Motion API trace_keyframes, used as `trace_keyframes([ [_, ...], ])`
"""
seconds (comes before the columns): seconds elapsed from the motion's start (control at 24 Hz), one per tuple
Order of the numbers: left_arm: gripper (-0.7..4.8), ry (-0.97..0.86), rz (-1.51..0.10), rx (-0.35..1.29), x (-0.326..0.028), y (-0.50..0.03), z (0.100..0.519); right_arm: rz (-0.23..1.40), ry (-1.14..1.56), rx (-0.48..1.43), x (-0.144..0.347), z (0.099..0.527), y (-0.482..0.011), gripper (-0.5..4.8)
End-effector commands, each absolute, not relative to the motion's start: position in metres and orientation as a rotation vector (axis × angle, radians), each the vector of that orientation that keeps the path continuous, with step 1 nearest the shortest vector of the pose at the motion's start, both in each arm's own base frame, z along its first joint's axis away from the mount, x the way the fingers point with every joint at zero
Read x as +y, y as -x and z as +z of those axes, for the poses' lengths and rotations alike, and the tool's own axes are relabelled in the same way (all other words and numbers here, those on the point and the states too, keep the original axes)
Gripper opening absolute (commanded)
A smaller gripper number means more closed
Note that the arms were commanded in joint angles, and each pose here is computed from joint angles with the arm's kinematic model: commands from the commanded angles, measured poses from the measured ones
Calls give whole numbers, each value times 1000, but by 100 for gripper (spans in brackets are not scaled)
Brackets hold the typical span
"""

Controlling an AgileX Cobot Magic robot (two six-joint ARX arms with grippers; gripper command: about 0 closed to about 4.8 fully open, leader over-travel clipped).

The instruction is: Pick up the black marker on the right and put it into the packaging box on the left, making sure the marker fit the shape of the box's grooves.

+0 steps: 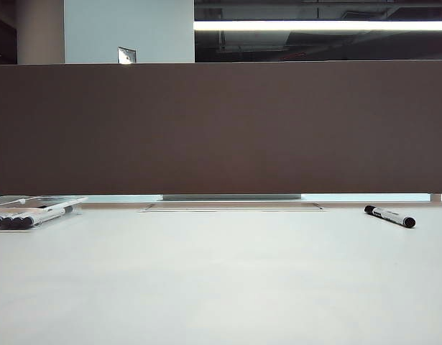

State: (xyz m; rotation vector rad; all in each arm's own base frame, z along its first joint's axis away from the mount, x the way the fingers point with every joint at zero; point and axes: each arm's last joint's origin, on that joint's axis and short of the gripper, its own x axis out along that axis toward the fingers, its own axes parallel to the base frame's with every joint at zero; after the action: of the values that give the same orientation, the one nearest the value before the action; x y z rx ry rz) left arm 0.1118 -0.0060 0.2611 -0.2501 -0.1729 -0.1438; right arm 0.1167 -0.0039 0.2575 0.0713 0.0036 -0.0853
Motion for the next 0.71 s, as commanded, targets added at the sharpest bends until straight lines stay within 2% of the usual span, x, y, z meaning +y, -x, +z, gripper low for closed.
trace_keyframes([
  [0.04,-5,193,-202,-176,-14,-123,270,-80,-74,-12,-4,271,-124,-6],
  [0.17,-5,133,-297,-140,-30,-138,272,-81,-73,29,-4,277,-137,-6],
  [0.33,-6,107,-478,-11,-67,-158,265,-84,-72,101,-4,282,-160,-5],
  [0.71,-5,19,-701,107,-111,-155,245,-40,-73,146,-3,274,-189,-5],
])
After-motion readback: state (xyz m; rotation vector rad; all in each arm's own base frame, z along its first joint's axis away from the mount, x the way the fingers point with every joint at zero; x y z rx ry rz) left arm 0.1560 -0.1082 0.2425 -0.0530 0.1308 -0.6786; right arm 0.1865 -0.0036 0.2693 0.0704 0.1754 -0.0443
